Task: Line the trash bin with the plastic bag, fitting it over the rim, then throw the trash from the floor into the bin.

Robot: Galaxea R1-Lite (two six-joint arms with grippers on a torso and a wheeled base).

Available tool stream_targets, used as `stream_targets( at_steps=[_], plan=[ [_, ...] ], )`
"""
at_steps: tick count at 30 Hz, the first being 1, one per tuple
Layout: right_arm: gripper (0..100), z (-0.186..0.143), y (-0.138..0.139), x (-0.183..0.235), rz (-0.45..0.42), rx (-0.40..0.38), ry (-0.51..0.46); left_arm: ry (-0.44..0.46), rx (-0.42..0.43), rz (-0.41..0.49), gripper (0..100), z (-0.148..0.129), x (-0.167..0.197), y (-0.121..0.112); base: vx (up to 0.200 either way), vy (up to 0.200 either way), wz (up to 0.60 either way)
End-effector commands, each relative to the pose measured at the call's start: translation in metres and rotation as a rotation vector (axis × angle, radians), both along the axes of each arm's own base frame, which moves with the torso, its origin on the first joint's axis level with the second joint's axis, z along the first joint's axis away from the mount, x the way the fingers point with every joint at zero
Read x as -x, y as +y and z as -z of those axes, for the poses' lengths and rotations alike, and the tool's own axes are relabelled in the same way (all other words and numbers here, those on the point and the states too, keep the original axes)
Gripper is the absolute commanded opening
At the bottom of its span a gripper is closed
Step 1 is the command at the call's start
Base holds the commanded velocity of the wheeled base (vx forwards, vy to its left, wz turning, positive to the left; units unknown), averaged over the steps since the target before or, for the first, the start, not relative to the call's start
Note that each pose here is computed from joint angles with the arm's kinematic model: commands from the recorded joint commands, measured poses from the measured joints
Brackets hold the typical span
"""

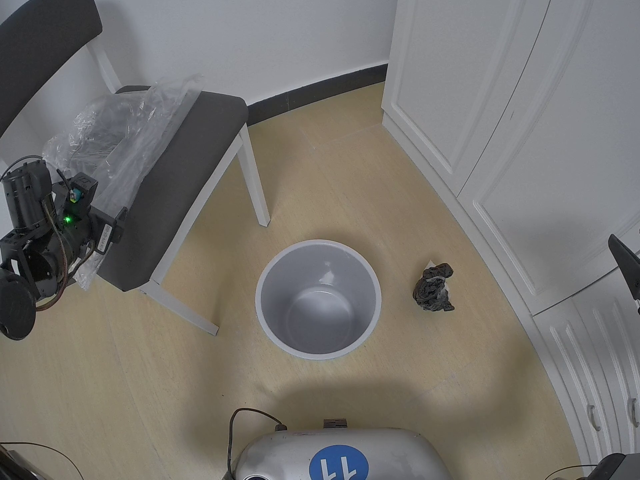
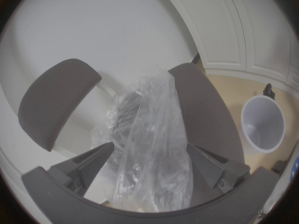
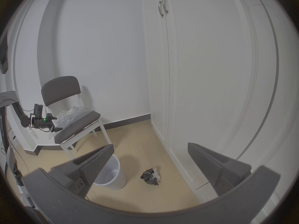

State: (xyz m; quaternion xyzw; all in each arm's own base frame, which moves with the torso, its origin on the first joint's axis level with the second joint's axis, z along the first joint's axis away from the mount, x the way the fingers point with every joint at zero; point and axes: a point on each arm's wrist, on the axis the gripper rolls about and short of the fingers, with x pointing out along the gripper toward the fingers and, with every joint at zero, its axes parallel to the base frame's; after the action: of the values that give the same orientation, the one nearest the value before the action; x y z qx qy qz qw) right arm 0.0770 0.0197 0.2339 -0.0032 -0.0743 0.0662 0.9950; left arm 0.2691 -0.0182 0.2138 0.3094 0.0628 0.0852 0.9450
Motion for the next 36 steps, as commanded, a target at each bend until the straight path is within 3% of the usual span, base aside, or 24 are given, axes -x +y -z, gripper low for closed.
stream_targets(
  at_steps=[1,6,12,19,27,33,36],
  plan=[
    [100,0.000,0.000,0.000,-0.001,0.000,0.001,-0.002,0.000,0.009,100,0.000,-0.012,-0.009,0.000,0.000,0.00],
    [100,0.002,0.000,-0.001,-0.001,0.002,0.008,0.007,-0.002,-0.008,100,0.005,-0.027,-0.014,0.000,0.000,0.00],
    [100,0.001,0.000,0.000,-0.001,0.000,0.002,-0.046,0.003,-0.034,100,0.004,-0.042,-0.011,0.000,0.000,0.00],
    [100,0.001,0.000,0.000,-0.001,0.001,0.004,-0.097,0.008,-0.120,100,-0.010,-0.042,0.014,0.000,0.000,0.00],
    [100,-0.001,0.000,0.002,-0.001,-0.003,-0.008,-0.128,0.003,-0.259,100,-0.027,-0.024,0.064,0.000,0.000,0.00],
    [100,0.000,0.000,0.002,-0.001,-0.002,-0.005,-0.124,0.047,-0.250,100,-0.039,-0.014,0.064,0.000,0.000,0.00],
    [100,0.000,0.000,0.002,-0.002,-0.001,-0.007,-0.075,0.083,-0.178,100,-0.043,-0.005,0.052,0.000,0.000,0.00]
  ],
)
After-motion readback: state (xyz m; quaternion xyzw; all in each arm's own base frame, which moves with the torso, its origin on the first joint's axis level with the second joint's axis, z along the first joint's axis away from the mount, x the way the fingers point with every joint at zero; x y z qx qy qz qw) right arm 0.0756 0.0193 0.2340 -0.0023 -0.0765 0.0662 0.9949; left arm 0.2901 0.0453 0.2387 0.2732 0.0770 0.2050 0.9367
